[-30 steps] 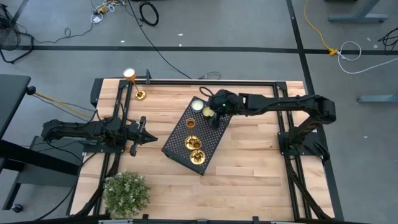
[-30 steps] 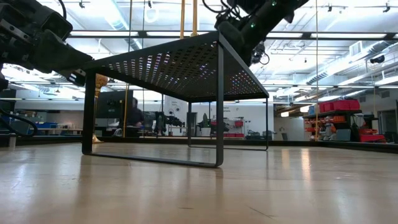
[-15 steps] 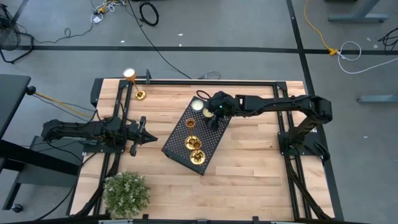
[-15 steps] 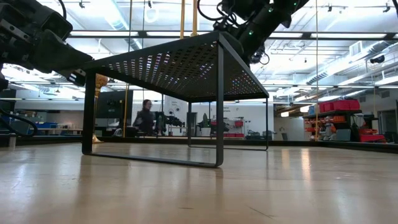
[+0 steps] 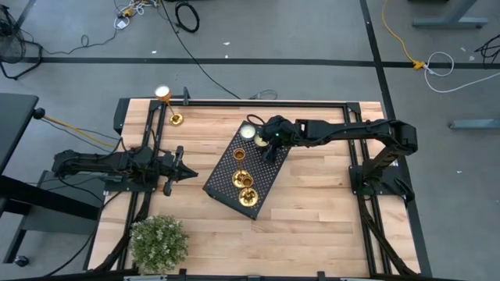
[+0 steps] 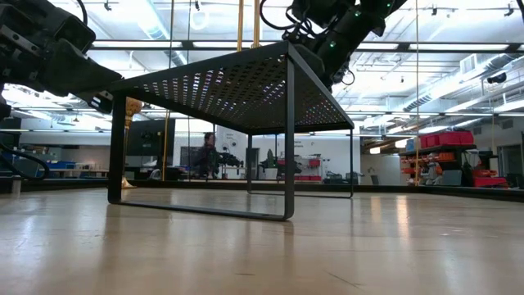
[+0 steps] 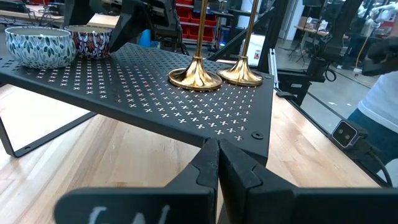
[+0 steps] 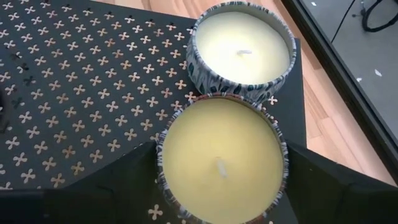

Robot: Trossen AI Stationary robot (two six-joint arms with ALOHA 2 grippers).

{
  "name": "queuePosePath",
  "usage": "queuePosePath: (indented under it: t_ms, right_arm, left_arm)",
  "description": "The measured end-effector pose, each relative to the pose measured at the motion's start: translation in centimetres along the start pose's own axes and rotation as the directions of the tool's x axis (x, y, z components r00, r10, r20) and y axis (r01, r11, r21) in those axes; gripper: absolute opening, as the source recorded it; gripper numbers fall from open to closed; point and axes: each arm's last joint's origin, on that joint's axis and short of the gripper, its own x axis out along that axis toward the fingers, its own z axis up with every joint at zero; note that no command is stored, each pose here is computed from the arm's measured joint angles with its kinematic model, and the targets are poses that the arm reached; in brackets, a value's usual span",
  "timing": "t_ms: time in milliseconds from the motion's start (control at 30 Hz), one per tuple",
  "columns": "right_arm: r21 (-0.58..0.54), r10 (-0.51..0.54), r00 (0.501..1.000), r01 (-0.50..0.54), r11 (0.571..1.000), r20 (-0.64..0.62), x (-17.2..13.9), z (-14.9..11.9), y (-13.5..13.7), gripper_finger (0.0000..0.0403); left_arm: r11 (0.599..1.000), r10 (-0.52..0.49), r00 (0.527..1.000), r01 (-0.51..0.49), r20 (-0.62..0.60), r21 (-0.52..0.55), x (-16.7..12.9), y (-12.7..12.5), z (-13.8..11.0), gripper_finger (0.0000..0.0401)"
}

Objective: Stock candles on shelf
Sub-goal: Adjust the scented candles on the shelf

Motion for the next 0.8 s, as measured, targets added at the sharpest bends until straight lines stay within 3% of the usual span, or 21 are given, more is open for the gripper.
queuePosePath:
  t_ms: [367, 800]
  right_arm:
    - [-0.006, -0.002, 0.999, 0.002, 1.0, -0.034, -0.6, -0.3, -0.1, 0.0304]
    - [-0.024, 0.02, 1.0, -0.021, 0.999, -0.01, -4.3, -0.2, 0.3, 0.0303]
  left_arm:
    - [1.0, 0.0, 1.0, 0.0, 0.0, 0.0, 0.0, 0.0, 0.0, 0.0014]
    - [1.0, -0.001, 1.0, 0.001, 0.001, 0.0, 0.0, 0.0, 0.0, 0.0014]
